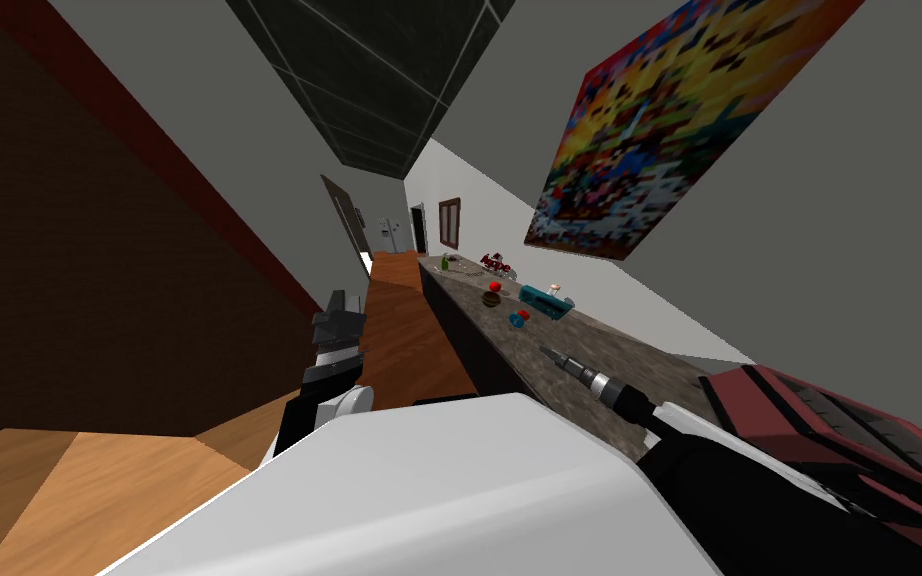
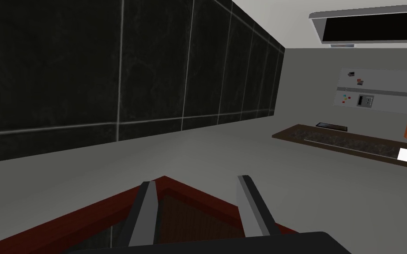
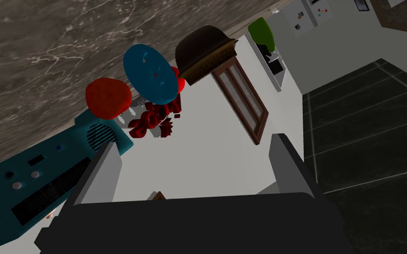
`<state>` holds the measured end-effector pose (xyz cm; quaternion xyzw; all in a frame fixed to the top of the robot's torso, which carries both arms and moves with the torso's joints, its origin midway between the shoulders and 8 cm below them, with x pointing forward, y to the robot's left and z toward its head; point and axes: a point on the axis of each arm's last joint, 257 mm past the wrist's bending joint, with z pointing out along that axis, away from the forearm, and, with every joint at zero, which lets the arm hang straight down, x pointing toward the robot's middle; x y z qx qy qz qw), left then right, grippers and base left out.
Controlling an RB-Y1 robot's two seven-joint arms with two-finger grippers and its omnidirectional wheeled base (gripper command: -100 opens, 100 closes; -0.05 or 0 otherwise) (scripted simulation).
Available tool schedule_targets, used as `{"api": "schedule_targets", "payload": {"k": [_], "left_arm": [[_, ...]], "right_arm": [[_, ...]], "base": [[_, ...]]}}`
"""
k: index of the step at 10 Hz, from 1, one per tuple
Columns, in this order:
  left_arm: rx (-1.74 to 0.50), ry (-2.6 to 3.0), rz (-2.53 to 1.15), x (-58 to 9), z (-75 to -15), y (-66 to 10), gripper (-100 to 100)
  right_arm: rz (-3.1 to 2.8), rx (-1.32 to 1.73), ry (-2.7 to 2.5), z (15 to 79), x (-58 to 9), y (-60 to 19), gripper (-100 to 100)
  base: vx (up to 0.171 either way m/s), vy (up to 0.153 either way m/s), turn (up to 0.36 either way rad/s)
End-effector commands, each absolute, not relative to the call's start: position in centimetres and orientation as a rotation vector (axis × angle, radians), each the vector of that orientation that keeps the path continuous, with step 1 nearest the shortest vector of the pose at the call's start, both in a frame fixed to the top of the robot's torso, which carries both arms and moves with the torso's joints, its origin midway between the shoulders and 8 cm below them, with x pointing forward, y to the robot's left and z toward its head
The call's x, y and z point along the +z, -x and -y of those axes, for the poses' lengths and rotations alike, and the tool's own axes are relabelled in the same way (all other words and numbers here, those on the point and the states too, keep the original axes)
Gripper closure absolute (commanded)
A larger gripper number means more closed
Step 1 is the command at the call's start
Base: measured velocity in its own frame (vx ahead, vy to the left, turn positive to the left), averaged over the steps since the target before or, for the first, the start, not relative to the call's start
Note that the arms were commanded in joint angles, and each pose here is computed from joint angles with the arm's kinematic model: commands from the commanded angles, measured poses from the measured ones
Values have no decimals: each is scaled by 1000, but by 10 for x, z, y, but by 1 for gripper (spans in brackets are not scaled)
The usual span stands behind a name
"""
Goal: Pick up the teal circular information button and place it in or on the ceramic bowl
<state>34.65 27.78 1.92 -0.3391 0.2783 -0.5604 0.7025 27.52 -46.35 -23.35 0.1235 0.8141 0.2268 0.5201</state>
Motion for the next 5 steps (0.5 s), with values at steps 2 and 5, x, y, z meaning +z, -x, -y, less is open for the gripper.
{"api": "schedule_targets", "payload": {"k": [2,5], "left_arm": [[-1247,755,-619,19,-278,-347,0],[-1247,755,-619,19,-278,-347,0]], "right_arm": [[-2043,483,-253,485,-243,-261,-100],[-2120,441,-189,499,-245,-257,-100]], "base": [[17,9,52],[20,10,48]]}}
